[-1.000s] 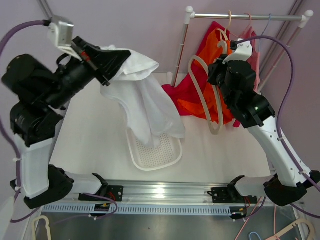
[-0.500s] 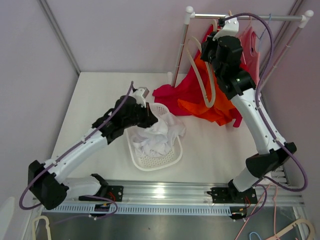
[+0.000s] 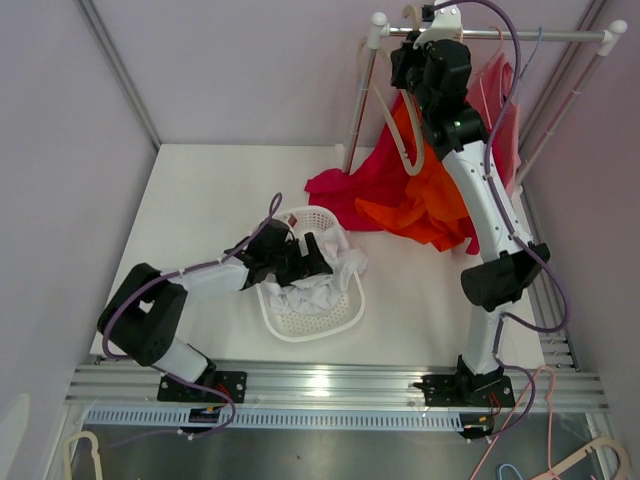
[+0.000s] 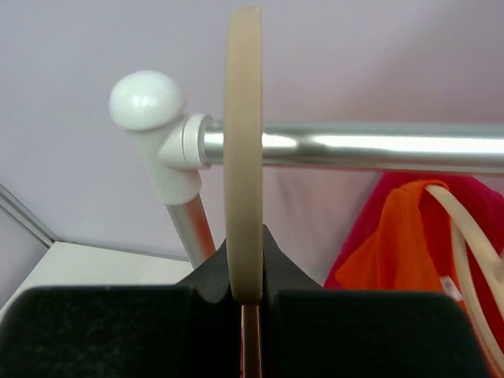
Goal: Remove the t-shirt from the hanger
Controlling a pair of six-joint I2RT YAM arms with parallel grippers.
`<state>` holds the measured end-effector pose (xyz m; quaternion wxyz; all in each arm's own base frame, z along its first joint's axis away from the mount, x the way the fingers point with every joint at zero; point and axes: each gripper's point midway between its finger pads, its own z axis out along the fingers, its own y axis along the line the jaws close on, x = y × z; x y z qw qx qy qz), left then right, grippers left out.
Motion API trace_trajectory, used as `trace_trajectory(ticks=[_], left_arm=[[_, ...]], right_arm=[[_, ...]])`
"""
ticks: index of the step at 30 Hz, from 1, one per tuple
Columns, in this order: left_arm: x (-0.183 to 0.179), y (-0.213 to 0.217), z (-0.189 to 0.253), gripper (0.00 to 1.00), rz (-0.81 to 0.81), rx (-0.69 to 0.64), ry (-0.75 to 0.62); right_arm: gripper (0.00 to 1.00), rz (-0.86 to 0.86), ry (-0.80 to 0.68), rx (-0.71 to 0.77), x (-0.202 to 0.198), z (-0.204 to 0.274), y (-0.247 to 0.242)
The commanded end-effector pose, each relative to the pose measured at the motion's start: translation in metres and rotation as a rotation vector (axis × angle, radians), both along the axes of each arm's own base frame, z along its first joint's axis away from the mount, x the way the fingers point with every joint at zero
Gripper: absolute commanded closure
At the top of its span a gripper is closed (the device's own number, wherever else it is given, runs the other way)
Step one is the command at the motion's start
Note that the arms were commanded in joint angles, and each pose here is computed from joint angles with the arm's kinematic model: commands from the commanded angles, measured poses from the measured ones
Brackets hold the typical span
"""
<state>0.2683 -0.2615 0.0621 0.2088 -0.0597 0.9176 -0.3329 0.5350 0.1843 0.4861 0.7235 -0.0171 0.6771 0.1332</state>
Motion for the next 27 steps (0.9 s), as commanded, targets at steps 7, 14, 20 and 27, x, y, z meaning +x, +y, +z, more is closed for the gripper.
trace_trajectory(ticks=[7, 14, 20, 27], left_arm=[[-0.006, -0.012, 0.117, 0.01, -0.027, -0.075, -0.334], [-0.044, -0.005, 0.227, 0.00, -0.076, -0.137, -0.542], [-0.047, -0.002, 0.246, 0.00, -0.104, -0.116, -0.613], [-0.061, -0.019, 0.266, 0.00, -0.140, -0.122, -0.743]], right_arm=[[1.00, 0.031, -0.019, 0.030, 0.032, -0.004, 0.012], [0.89, 0.024, 0.060, 0.038, 0.036, -0.028, 0.011], [0.49, -0.023, 0.056, 0.042, -0.011, 0.004, -0.017], [0.27, -0.070, 0.043, 0.014, -0.068, 0.043, -0.060]])
